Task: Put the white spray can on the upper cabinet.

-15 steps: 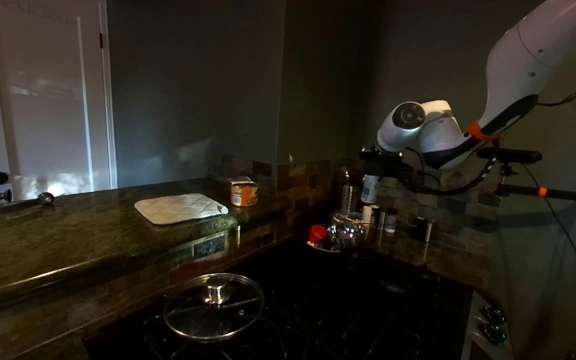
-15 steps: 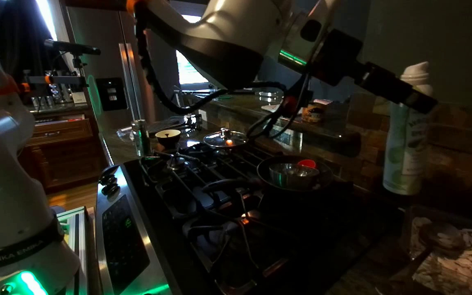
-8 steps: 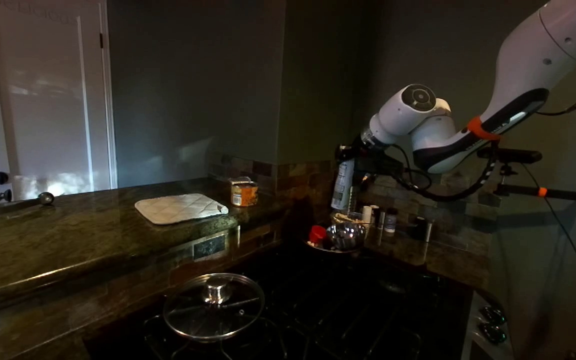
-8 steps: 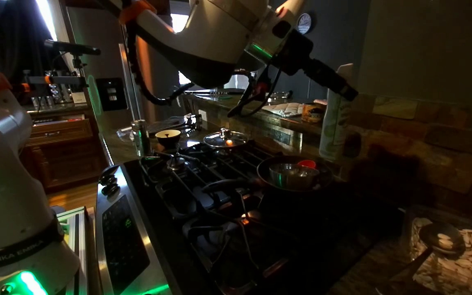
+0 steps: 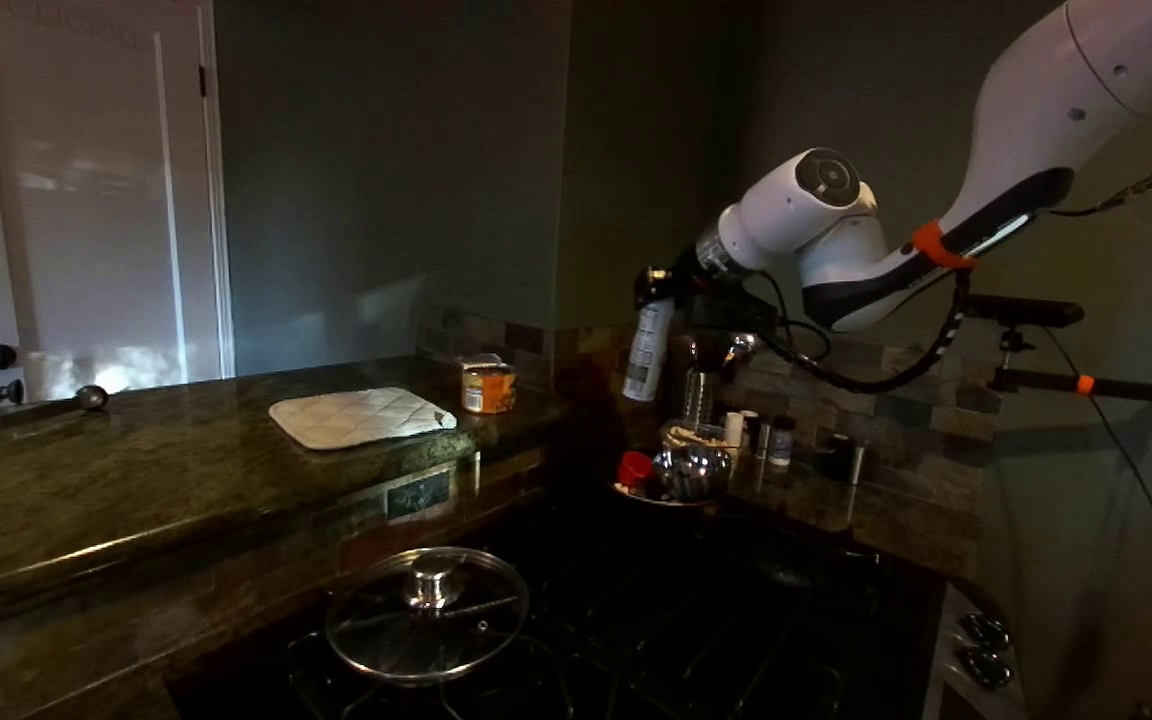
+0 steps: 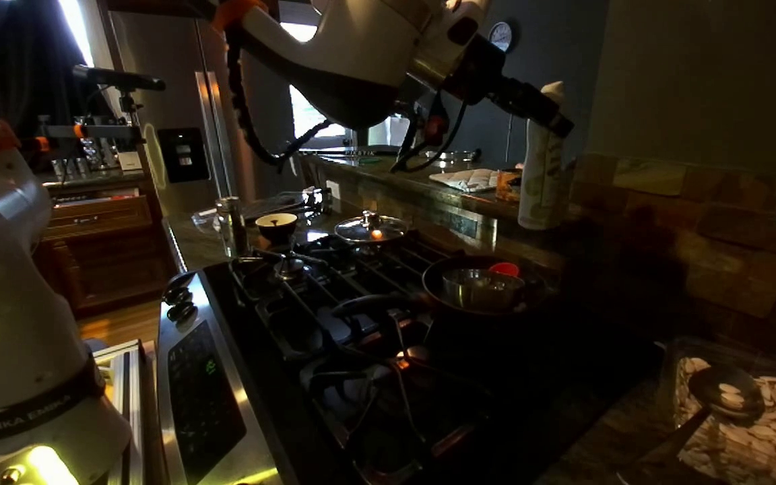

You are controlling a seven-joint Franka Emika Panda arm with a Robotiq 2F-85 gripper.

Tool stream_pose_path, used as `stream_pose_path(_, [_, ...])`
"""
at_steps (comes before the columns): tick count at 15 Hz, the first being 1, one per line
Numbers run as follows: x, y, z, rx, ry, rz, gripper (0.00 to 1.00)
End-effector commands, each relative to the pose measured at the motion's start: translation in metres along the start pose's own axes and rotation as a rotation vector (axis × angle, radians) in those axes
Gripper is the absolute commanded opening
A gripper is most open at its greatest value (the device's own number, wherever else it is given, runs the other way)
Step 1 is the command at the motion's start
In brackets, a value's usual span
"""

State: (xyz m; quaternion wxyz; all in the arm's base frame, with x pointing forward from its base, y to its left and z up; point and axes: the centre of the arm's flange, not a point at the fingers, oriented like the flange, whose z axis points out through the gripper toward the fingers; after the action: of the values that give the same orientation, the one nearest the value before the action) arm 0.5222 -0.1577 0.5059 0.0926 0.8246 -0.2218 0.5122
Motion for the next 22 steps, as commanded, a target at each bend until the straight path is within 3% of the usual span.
stream_pose_path(1, [0.008,-0.098,0.013,0.17,-0.02,-0.112,0.33])
stream_pose_path(7, [-0.009,-0.261,0.02,0.392,-0.063,-0.356,0.33])
stream_pose_path(10, [-0.002,-0.312,-0.003,0.485,-0.043,-0.495,0.33])
stream_pose_path(14, [0.01,-0.313,-0.033,0.633,0.056,-0.633,0.33])
stream_pose_path(15, [-0.053,-0.321,-0.033,0.557,0.035,-0.583,0.58])
stream_pose_path(20, [-0.04,-0.312,-0.034,0.592,0.087,-0.622,0.58])
stream_pose_path(21, [-0.044,-0.314,-0.031,0.597,0.095,-0.619,0.33])
stream_pose_path(22, [-0.047,-0.321,-0.028,0.663,0.152,-0.621,0.33])
